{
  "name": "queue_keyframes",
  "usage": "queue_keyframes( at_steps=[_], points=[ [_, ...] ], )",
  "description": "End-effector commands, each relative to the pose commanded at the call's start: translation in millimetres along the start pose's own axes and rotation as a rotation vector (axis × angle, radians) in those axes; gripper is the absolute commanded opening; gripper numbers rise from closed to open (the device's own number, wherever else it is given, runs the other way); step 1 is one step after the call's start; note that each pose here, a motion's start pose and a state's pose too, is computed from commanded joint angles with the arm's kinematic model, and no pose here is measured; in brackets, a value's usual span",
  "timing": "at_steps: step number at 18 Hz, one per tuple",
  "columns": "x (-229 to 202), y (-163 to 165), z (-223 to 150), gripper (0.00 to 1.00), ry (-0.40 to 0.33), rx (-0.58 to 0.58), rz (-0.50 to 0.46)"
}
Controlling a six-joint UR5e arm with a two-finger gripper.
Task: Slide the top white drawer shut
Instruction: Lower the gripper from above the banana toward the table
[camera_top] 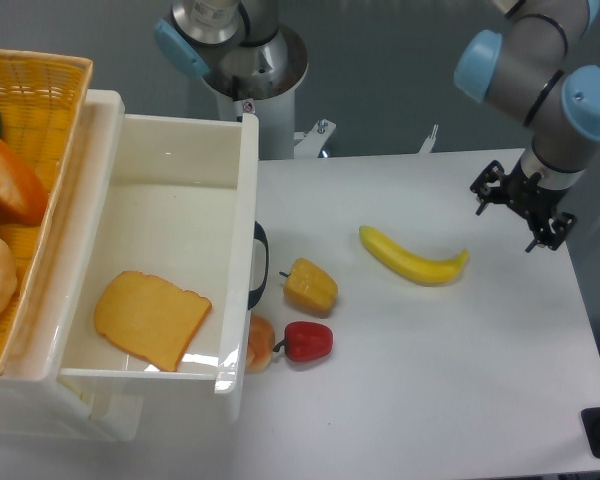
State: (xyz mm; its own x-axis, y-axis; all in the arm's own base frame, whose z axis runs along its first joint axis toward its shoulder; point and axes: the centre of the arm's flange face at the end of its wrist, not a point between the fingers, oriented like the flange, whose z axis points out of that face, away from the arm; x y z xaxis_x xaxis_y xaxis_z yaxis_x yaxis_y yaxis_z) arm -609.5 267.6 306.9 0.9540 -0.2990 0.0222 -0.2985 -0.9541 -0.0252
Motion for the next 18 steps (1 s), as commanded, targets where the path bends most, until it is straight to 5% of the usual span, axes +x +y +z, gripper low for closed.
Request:
queue_keyframes(
  at_steps=[9, 18],
  points=[
    [16, -12, 27, 1.00, 0.026, 0.011, 0.012],
    [35, -50, 17, 1.00, 0.027, 0.117, -0.172]
  ],
)
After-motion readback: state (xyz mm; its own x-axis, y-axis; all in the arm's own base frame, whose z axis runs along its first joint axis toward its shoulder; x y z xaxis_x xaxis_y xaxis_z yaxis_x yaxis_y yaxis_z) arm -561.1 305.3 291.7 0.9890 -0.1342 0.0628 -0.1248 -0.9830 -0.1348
